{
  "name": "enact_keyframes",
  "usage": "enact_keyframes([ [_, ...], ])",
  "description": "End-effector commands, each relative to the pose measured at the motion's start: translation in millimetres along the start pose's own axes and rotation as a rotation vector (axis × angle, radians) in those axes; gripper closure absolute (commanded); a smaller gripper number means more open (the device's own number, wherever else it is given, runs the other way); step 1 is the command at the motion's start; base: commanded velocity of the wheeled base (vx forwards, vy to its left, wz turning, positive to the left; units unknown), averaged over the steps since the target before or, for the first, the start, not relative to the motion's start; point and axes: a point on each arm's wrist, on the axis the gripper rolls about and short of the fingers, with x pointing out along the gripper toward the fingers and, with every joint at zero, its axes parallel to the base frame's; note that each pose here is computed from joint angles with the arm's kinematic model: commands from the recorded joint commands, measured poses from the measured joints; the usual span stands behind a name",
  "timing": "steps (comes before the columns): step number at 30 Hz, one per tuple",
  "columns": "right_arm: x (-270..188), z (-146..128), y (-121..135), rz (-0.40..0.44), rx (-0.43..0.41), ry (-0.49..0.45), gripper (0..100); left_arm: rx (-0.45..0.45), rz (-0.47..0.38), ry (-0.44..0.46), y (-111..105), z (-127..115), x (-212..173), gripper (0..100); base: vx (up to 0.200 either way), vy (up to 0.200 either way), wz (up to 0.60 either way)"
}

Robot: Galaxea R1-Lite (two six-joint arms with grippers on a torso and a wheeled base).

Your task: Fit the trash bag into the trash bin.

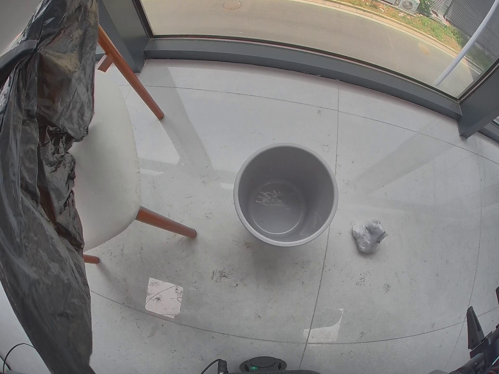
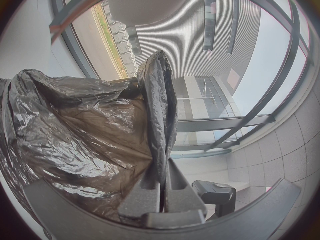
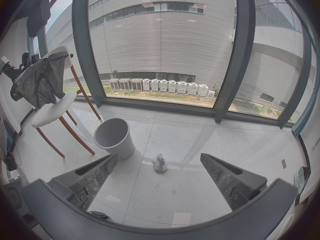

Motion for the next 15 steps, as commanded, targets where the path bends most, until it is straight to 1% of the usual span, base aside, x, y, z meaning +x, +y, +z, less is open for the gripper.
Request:
enact_keyframes([
  [1, 1.0, -5.0, 0.0, 0.001, -0.001, 0.014, 0, -0.031, -0.036, 0.050, 4.3, -2.7, 9.1, 100, 0.000, -0.200, 0.00],
  [2, 1.0, -5.0, 0.0, 0.001, -0.001, 0.014, 0, -0.032, -0.037, 0.052, 4.7, -2.6, 9.4, 100, 0.000, -0.200, 0.00],
  [3, 1.0, -5.0, 0.0, 0.001, -0.001, 0.014, 0, -0.052, -0.051, 0.076, 8.9, -2.7, 14.8, 100, 0.000, -0.200, 0.00],
  [7, 1.0, -5.0, 0.0, 0.001, -0.001, 0.014, 0, -0.074, -0.090, 0.126, 10.6, -5.0, 25.2, 100, 0.000, -0.200, 0.00],
  [10, 0.9, -5.1, 0.0, 0.001, 0.000, 0.013, 0, -0.094, -0.099, 0.152, 21.9, -3.3, 34.9, 100, 0.000, -0.200, 0.00],
  [11, 0.9, -4.9, 0.0, 0.001, 0.001, 0.011, 0, -0.094, -0.097, 0.151, 31.5, 0.2, 39.8, 100, 0.000, -0.200, 0.00],
  [12, 0.9, -5.1, 0.0, 0.001, 0.001, 0.013, 0, -0.094, -0.097, 0.151, 32.3, 0.5, 40.3, 100, 0.000, -0.200, 0.00],
  [13, 0.9, -4.9, 0.0, 0.001, 0.001, 0.011, 0, -0.090, -0.099, 0.148, 44.5, 5.0, 46.6, 100, 0.000, -0.200, 0.00],
  [15, 0.9, -4.9, 0.0, 0.001, 0.001, 0.011, 0, -0.075, -0.111, 0.145, 56.7, 9.3, 52.8, 100, 0.000, 0.000, 0.00],
])
